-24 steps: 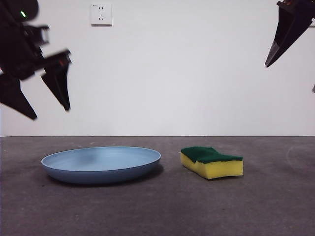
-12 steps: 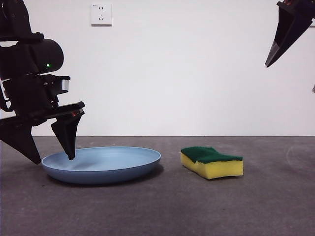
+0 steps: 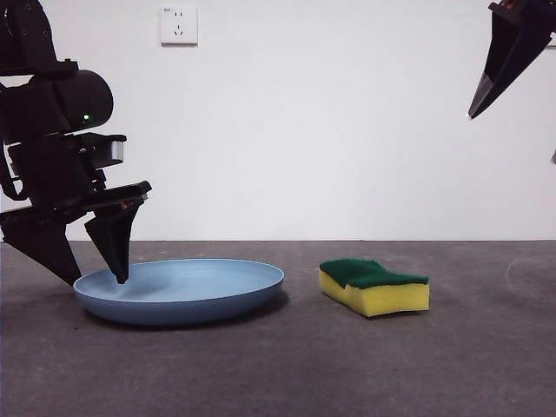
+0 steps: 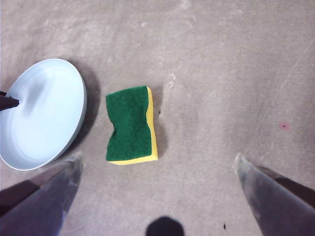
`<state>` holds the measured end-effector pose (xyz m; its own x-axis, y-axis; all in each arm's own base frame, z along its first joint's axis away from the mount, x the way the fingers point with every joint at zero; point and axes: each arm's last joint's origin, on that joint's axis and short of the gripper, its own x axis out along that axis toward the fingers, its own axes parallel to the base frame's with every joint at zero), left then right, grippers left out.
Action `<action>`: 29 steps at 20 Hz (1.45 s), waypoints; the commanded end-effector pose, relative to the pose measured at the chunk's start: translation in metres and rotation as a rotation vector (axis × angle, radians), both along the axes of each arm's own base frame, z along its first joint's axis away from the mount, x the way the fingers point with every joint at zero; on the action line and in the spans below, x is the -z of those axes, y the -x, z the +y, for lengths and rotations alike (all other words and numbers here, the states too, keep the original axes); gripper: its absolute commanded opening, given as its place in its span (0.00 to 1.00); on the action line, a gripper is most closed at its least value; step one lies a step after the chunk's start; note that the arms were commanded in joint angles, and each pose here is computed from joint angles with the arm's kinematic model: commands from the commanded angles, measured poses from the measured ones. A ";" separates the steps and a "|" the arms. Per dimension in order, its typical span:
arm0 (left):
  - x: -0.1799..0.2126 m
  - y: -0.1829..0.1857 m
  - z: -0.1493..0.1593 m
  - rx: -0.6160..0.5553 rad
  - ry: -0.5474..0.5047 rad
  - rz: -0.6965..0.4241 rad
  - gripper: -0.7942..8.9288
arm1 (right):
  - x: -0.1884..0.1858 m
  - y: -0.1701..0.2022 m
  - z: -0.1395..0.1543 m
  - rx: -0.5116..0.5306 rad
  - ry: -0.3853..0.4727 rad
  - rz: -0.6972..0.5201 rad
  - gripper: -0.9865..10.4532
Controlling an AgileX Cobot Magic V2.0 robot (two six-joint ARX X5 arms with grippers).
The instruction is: Pick up the plate,pick up the cloth,clean the plate with the cloth
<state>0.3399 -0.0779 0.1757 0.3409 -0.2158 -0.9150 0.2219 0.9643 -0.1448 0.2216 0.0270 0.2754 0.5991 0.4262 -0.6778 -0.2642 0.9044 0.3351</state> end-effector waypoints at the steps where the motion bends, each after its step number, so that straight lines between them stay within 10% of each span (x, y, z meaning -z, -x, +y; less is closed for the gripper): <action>1: 0.010 -0.001 -0.004 0.023 -0.012 0.027 0.40 | 0.001 0.000 0.000 0.005 -0.005 0.005 0.55; 4: 0.015 -0.001 -0.006 0.028 -0.022 0.047 0.37 | 0.001 0.000 0.000 0.009 -0.008 0.008 0.55; 7: 0.014 -0.001 -0.008 0.042 -0.026 0.039 0.08 | 0.001 0.000 0.000 0.009 -0.009 0.008 0.55; 21: -0.059 0.025 -0.002 0.081 0.000 -0.148 0.07 | -0.028 -0.016 0.032 -0.141 0.021 -0.081 0.55; 29: -0.112 0.058 0.006 0.082 0.028 -0.297 0.07 | -0.018 -0.069 0.101 -0.280 0.285 0.044 0.55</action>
<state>0.2825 -0.0709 0.2921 0.5851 -0.2752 -0.7629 0.3248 0.9415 -0.0905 0.2890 0.1271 0.2980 0.4670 0.3655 -0.8052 -0.4941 0.8630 0.1052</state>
